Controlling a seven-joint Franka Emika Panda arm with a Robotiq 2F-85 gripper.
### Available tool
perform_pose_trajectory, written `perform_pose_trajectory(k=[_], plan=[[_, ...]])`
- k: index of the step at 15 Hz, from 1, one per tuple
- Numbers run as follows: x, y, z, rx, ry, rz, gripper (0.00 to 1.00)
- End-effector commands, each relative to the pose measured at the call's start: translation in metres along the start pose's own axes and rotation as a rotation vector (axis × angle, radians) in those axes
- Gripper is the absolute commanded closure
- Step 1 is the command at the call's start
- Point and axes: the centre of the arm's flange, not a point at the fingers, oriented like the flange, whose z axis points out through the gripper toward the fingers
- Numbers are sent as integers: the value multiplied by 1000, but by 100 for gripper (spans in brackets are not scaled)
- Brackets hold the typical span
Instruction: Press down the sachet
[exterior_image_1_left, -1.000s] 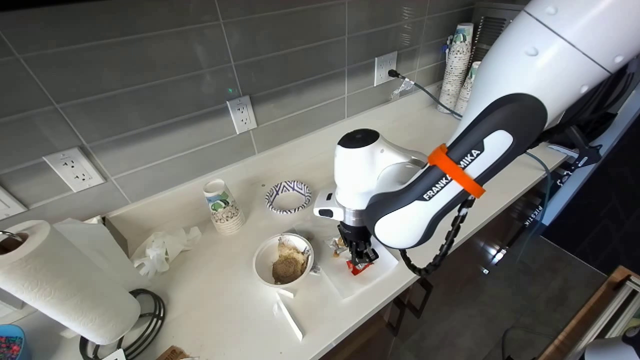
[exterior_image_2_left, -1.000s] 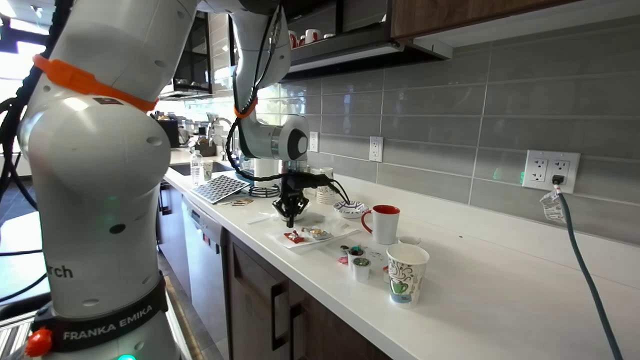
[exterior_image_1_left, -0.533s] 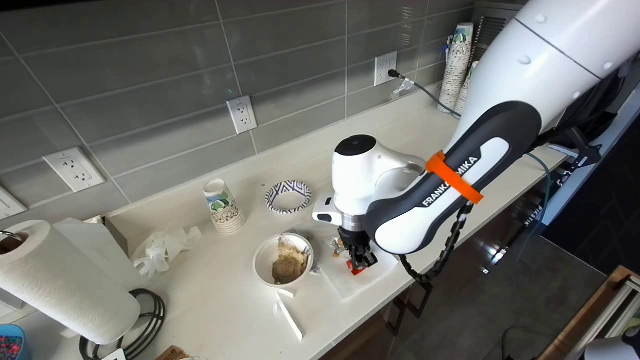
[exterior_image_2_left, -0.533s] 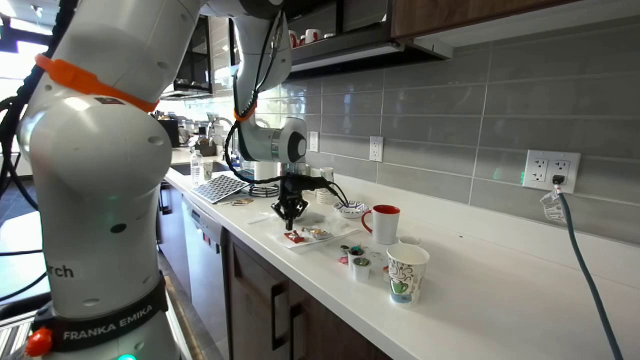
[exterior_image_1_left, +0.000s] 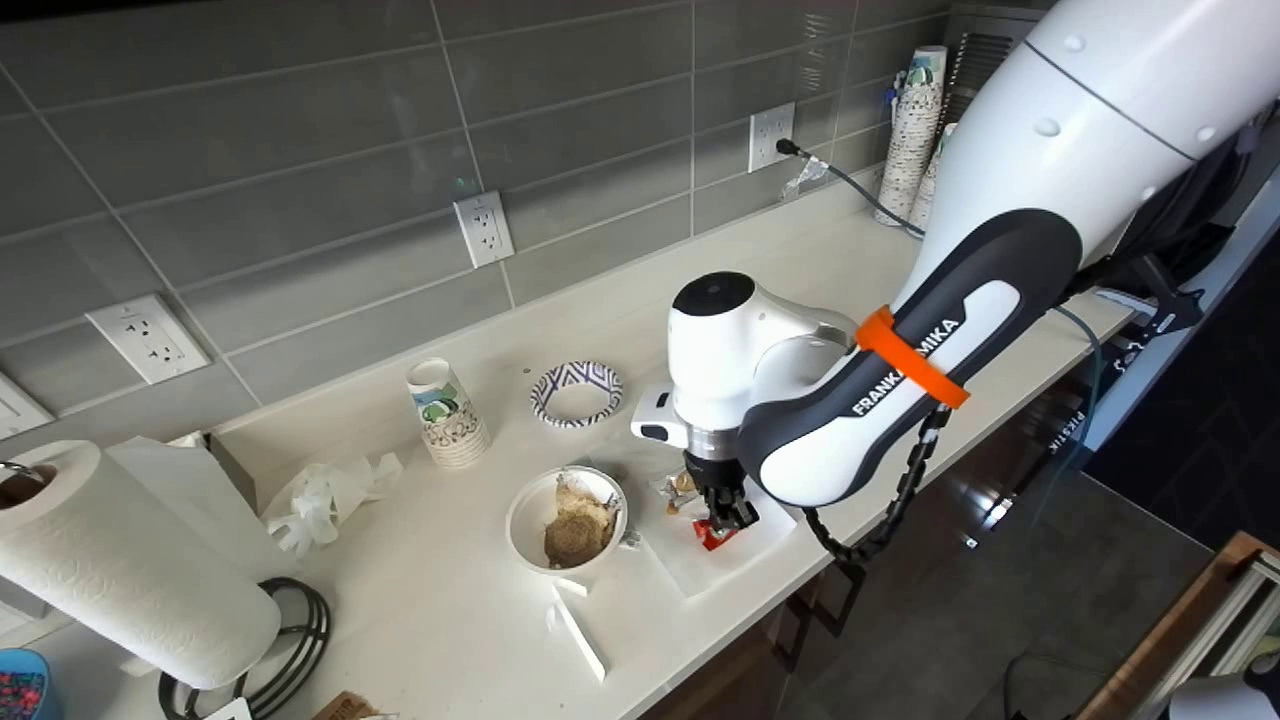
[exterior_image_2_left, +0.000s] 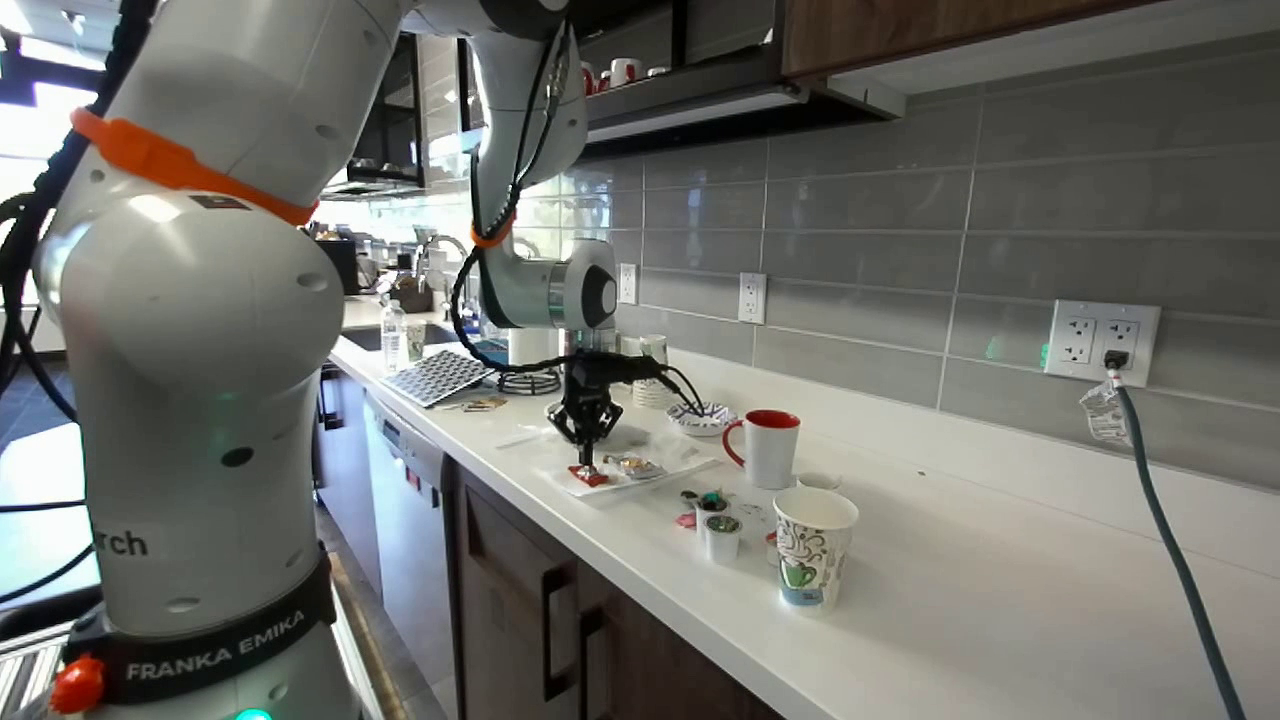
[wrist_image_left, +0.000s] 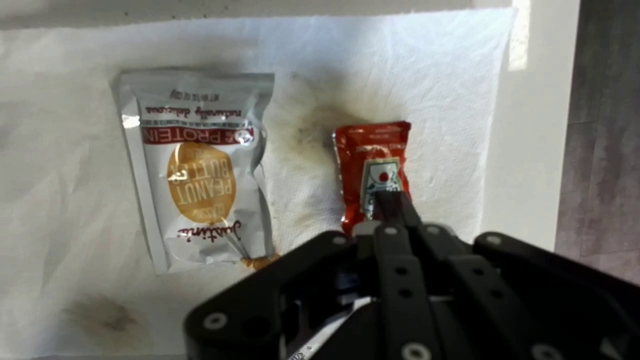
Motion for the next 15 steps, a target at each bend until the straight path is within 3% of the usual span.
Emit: perform_pose_trajectory(k=[1, 15], plan=[[6, 0, 13, -17, 9, 11, 100], [10, 8, 34, -7, 11, 16, 100]])
